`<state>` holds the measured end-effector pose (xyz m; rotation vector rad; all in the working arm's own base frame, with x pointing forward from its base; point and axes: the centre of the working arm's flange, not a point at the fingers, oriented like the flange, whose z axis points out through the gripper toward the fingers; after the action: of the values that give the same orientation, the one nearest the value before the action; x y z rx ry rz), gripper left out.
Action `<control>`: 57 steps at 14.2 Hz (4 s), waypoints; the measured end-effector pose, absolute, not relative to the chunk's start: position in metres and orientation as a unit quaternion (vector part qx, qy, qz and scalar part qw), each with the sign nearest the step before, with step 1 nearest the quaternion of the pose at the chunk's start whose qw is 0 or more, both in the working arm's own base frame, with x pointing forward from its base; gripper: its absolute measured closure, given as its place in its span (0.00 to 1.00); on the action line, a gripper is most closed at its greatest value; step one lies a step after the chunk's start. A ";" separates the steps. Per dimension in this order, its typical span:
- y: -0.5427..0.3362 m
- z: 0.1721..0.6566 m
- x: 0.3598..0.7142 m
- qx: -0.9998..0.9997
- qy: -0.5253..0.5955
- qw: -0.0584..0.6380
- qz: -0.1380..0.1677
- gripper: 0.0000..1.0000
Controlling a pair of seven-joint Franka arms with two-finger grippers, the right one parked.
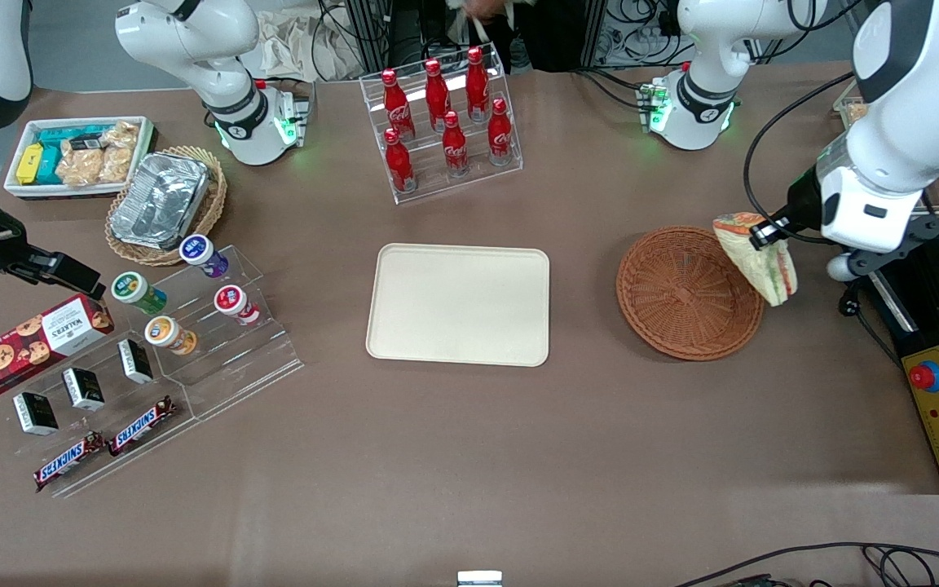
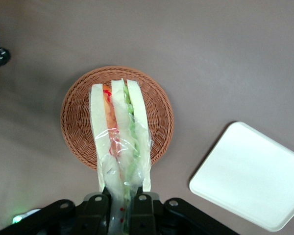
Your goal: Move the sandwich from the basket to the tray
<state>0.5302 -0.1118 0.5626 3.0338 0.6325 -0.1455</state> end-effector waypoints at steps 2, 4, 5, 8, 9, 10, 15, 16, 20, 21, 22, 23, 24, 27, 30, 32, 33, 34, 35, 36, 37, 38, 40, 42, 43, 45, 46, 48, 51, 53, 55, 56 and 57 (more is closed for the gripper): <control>-0.127 0.559 0.528 0.986 0.160 0.012 -0.047 0.84; -0.143 0.560 0.524 0.990 0.135 0.010 -0.045 0.84; -0.154 0.561 0.522 0.992 0.121 0.009 -0.044 0.84; -0.204 0.554 0.507 0.996 0.072 0.005 -0.050 0.84; -0.223 0.547 0.503 0.997 0.053 0.004 -0.054 0.84; -0.245 0.538 0.500 0.998 0.036 0.008 -0.055 0.84; -0.340 0.470 0.495 0.997 -0.027 0.042 -0.051 0.84; -0.355 0.453 0.495 0.997 -0.037 0.049 -0.051 0.84; -0.402 0.386 0.495 0.994 -0.063 0.072 -0.045 0.84; -0.409 0.369 0.494 0.994 -0.071 0.071 -0.041 0.84; -0.416 0.350 0.493 0.994 -0.081 0.066 -0.037 0.84; -0.420 0.332 0.493 0.994 -0.087 0.063 -0.036 0.84; -0.423 0.315 0.493 0.993 -0.090 0.064 -0.037 0.84; -0.432 0.275 0.488 0.992 -0.104 0.057 -0.045 0.84; -0.435 0.249 0.484 0.991 -0.119 0.041 -0.047 0.85; -0.434 0.242 0.485 0.991 -0.120 0.034 -0.045 0.73; -0.433 0.243 0.486 0.992 -0.116 0.032 -0.042 0.62; -0.433 0.245 0.487 0.994 -0.102 0.031 -0.040 0.53; -0.432 0.249 0.490 0.996 -0.077 0.031 -0.037 0.43; -0.429 0.256 0.494 0.998 -0.049 0.029 -0.031 0.33; -0.424 0.267 0.499 0.999 -0.031 0.025 -0.028 0.25; -0.418 0.281 0.503 0.999 -0.021 0.017 -0.027 0.14; -0.400 0.322 0.508 1.000 -0.003 -0.006 -0.027 0.00; -0.374 0.359 0.516 0.999 0.019 -0.022 -0.024 0.00; -0.356 0.374 0.524 0.999 0.034 -0.027 -0.022 0.00; -0.323 0.394 0.535 0.998 0.040 -0.046 -0.020 0.00; -0.307 0.403 0.537 0.997 0.039 -0.062 -0.026 0.00; -0.272 0.427 0.542 0.995 0.048 -0.080 -0.034 0.00; -0.217 0.478 0.552 0.997 0.009 -0.079 -0.015 0.00; -0.178 0.508 0.554 0.997 -0.016 -0.081 -0.005 0.00; -0.134 0.530 0.555 0.996 -0.038 -0.085 -0.005 0.00; -0.112 0.538 0.555 0.995 -0.047 -0.087 -0.007 0.00; -0.092 0.545 0.556 0.995 -0.053 -0.088 -0.006 0.00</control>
<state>0.5555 -0.0924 0.5450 3.3128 -0.1750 -0.0205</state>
